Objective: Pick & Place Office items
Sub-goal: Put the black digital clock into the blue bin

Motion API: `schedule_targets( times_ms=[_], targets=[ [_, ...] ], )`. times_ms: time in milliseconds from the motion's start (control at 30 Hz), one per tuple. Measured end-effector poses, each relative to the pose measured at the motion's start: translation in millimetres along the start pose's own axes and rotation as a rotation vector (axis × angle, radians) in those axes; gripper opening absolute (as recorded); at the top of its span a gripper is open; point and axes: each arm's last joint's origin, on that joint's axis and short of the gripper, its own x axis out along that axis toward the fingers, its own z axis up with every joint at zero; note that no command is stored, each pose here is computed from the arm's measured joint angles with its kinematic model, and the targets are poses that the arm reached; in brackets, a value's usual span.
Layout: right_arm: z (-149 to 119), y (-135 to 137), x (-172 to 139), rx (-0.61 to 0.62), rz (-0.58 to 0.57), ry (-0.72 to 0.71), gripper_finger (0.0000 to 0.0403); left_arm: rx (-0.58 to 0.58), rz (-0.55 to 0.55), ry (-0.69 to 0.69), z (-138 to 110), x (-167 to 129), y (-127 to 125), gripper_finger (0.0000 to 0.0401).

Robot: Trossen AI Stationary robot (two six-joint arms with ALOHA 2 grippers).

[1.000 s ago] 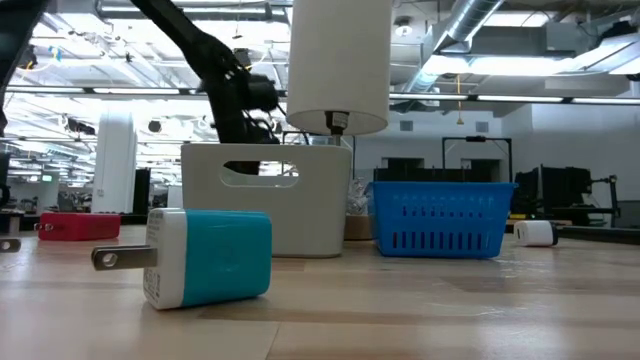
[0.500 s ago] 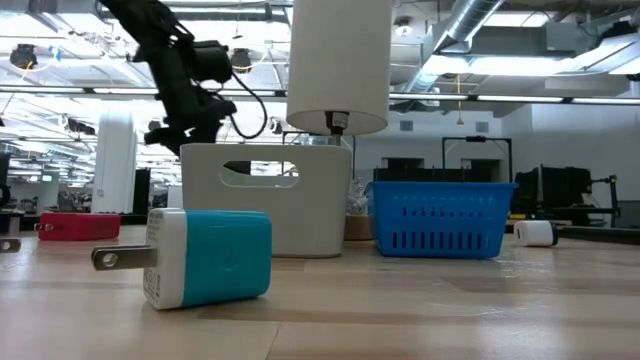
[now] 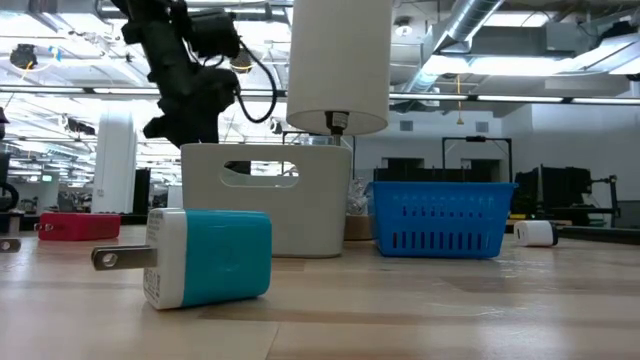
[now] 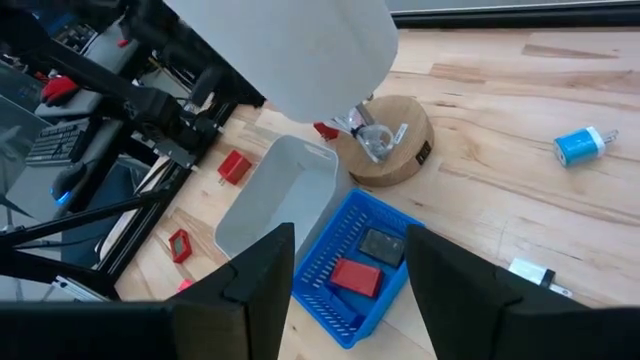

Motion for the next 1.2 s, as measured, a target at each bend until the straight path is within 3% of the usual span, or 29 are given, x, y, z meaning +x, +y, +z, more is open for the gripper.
schedule_targets(
  times_ms=[333,533,900,1200],
  targets=[
    [1,1,0,0.006,0.012,-0.023,0.0184,0.072,-0.079,0.055,-33,0,-44,0.0153],
    [0,3,0,-0.016,0.026,-0.018,0.0184,0.136,-0.189,0.023,-45,-2,-70,0.0163],
    [-5,40,-5,-0.156,0.257,-0.006,0.0184,0.213,-0.599,-0.075,-55,-50,-96,0.0163],
    [12,72,-4,-0.490,0.402,-0.174,0.0184,0.222,-1.036,-0.139,-42,-83,-116,0.0152]
  ],
)
